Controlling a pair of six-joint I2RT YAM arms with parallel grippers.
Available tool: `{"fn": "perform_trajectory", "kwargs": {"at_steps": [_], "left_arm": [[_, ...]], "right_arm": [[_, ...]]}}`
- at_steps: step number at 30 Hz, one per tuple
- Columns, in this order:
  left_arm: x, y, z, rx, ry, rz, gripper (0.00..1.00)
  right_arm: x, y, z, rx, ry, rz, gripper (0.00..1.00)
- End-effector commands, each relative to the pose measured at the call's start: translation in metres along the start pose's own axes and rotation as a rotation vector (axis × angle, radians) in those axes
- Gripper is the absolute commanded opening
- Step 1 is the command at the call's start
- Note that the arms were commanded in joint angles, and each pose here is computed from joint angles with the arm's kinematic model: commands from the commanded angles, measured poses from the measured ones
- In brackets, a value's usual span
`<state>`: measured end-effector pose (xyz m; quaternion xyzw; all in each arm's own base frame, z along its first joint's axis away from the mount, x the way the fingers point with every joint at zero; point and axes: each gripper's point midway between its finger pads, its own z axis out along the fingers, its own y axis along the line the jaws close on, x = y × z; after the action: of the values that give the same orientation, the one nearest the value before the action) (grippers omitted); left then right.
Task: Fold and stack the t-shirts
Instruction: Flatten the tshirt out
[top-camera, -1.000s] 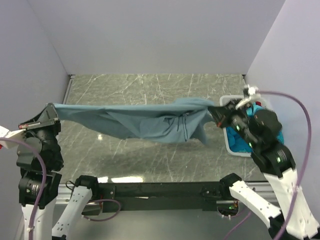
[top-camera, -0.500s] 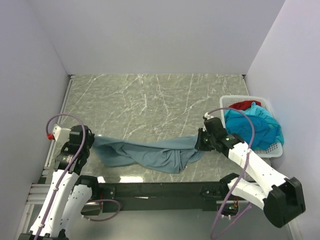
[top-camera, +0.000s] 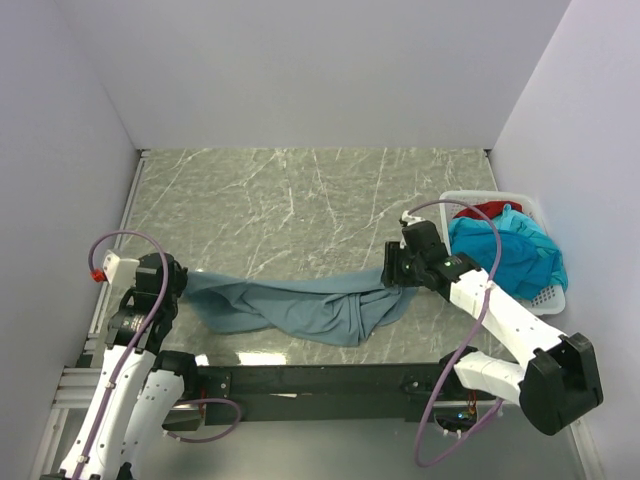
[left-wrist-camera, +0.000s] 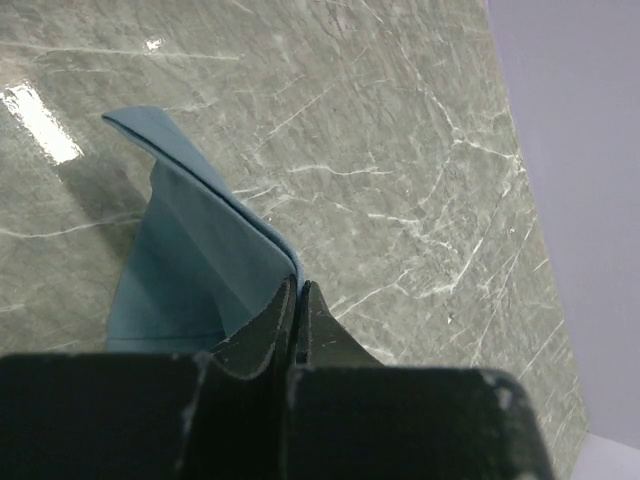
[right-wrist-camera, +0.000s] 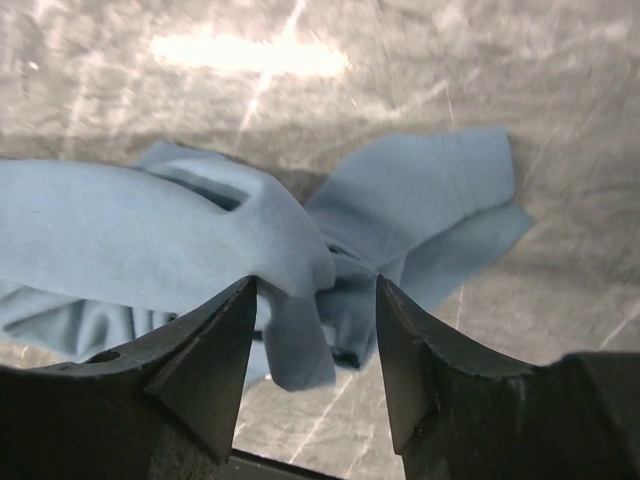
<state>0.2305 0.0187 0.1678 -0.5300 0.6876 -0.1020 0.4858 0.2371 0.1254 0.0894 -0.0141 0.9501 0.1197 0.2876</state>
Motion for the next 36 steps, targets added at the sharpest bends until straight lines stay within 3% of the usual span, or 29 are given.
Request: {"fn": "perform_trajectory", "kwargs": {"at_steps": [1,3,5,6,8,12,16,20,27,32,36], "left_arm": [[-0.010,-0.010,-0.002,0.036,-0.034,-0.007,0.01],[-0.009,-0.008,-0.001,0.028,-0.032,-0.005,0.01],[-0.008,-0.008,0.000,0.024,-0.032,-0.003,0.01],[-0.009,-0.007,0.000,0.023,-0.035,-0.002,0.01],[-0.011,-0.007,-0.001,0.018,-0.041,-0.004,0.01],[-0.018,-0.010,-0.006,0.025,-0.060,-0.016,0.01],[-0.033,-0.030,-0.018,0.087,-0.089,-0.054,0.01],[-0.078,-0.076,-0.049,0.217,-0.184,-0.118,0.01],[-0.181,-0.162,-0.163,0.585,-0.376,-0.277,0.01],[-0.229,-0.191,-0.241,0.779,-0.468,-0.276,0.01],[-0.265,-0.199,-0.314,0.950,-0.552,-0.293,0.01]], "right_arm": [[-0.030,0.016,-0.002,-0.056,-0.080,-0.041,0.58],[-0.031,0.022,0.000,-0.082,-0.069,-0.036,0.52],[-0.029,0.023,0.003,-0.081,-0.051,-0.020,0.39],[-0.029,0.022,0.004,-0.074,-0.050,-0.017,0.21],[-0.031,0.020,0.003,-0.056,-0.059,-0.003,0.01],[-0.042,0.024,-0.011,-0.072,-0.101,-0.007,0.00],[-0.069,0.028,-0.049,-0.089,-0.225,-0.005,0.00],[-0.128,0.040,-0.129,-0.125,-0.477,-0.008,0.00],[-0.178,0.063,-0.287,-0.309,-0.869,-0.026,0.00],[-0.186,0.068,-0.400,-0.413,-1.096,-0.045,0.00],[-0.173,0.081,-0.467,-0.547,-1.197,-0.116,0.00]]}}
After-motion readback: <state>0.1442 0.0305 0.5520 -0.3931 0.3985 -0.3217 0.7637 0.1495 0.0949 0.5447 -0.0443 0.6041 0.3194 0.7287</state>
